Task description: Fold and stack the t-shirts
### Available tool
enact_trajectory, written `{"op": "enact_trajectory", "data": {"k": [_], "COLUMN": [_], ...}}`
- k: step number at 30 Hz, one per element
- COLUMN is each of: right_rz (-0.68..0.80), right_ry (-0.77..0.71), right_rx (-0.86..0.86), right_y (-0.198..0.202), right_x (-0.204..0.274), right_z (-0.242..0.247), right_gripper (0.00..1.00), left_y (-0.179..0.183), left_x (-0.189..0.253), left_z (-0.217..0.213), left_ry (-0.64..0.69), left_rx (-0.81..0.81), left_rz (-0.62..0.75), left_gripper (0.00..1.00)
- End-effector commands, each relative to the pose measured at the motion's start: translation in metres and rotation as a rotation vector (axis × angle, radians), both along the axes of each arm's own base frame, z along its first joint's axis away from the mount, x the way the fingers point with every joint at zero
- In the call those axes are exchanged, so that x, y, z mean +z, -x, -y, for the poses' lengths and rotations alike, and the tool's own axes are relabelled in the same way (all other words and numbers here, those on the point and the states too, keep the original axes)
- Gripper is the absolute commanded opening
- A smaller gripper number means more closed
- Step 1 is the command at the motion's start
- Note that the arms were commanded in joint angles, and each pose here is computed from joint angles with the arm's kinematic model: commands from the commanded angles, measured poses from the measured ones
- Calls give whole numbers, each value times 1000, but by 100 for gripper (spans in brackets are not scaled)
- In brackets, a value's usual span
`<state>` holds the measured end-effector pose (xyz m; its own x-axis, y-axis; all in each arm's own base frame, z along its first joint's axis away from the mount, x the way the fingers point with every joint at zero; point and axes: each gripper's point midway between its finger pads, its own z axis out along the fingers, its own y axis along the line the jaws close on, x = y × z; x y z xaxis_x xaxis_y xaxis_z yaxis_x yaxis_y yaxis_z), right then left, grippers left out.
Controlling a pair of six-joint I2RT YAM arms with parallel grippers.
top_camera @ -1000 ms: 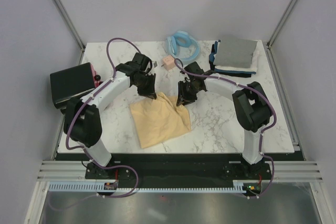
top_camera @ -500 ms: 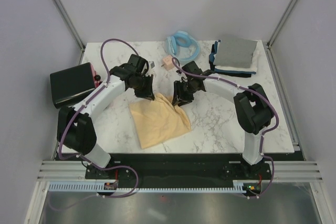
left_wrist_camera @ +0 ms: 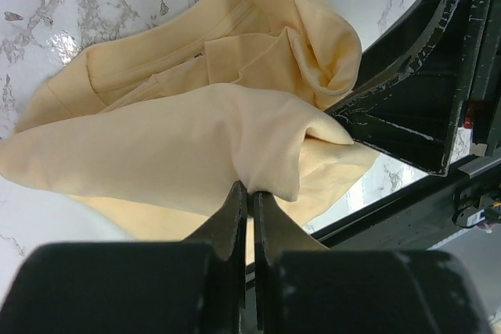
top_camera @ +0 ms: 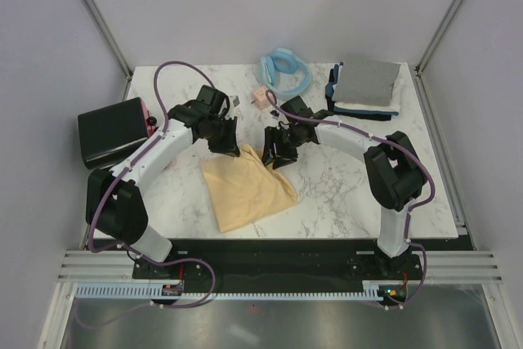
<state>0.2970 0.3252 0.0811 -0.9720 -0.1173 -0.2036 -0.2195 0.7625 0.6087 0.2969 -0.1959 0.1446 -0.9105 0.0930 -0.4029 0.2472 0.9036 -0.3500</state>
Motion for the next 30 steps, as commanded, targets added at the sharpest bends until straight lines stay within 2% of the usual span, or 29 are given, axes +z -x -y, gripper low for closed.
{"op": "enact_trajectory", "data": {"k": [1, 9, 20, 30], "right_rz": [11, -10, -172, -186], "right_ry": [-82, -131, -181, -194], "right_rx": [5, -15, -44, -86], "right_y": [5, 4, 18, 15], "right_x": [25, 35, -8, -14], "right_z": [-11, -18, -32, -35], "right_gripper": [59, 61, 62, 64], "left_y": [3, 8, 11, 6], "left_x": [14, 9, -1, -4], "left_z": [2, 0, -1, 5], "left_ry": [30, 26, 19, 33], "left_rx": [-41, -41, -31, -32], "left_rz": [47, 33, 6, 3], "left_gripper": [2, 2, 2, 2]}}
